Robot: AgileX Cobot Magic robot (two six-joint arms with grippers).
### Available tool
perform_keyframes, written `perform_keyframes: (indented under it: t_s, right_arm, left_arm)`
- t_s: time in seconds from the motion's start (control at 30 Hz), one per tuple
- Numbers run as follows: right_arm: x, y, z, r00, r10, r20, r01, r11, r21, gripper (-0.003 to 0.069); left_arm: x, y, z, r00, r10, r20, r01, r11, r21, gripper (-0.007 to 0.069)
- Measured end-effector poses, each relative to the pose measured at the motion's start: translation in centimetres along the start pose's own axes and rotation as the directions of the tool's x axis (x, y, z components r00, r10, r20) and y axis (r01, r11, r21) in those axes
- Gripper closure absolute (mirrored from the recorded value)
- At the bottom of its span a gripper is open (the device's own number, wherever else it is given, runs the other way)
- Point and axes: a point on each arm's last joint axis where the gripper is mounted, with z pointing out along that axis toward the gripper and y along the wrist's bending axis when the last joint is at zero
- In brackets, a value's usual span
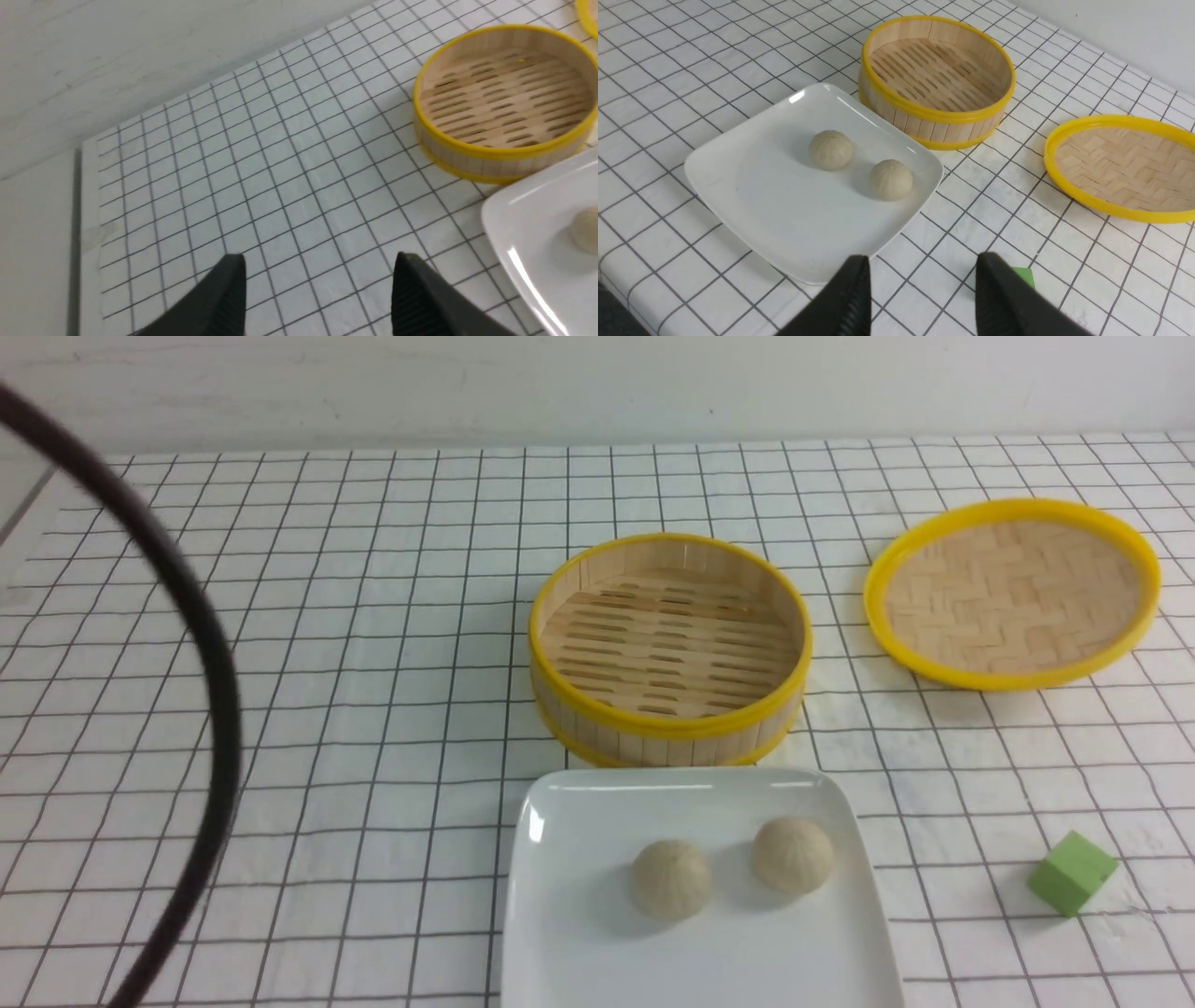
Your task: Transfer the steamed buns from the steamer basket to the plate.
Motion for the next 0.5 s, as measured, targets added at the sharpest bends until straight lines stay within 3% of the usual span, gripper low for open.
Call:
perform_keyframes:
  t_s: [0.2,0.5]
  right_arm:
    - [0.0,0.1,0.0,1.000,0.006,0.005,-0.006,1.000,-0.010,0.0333]
    - [-0.5,0.0,0.0,0.999,-0.002,0.054,0.002,1.000,0.004,0.0333]
  left_arm:
    - [1.6,1.1,-3.3,0.994,-0.059,0.089,0.053,0.997,0.061,0.0195]
    - [4.7,2.8,-6.6,0.978,-0.089,0.190,0.078,0.995,0.063,0.0195]
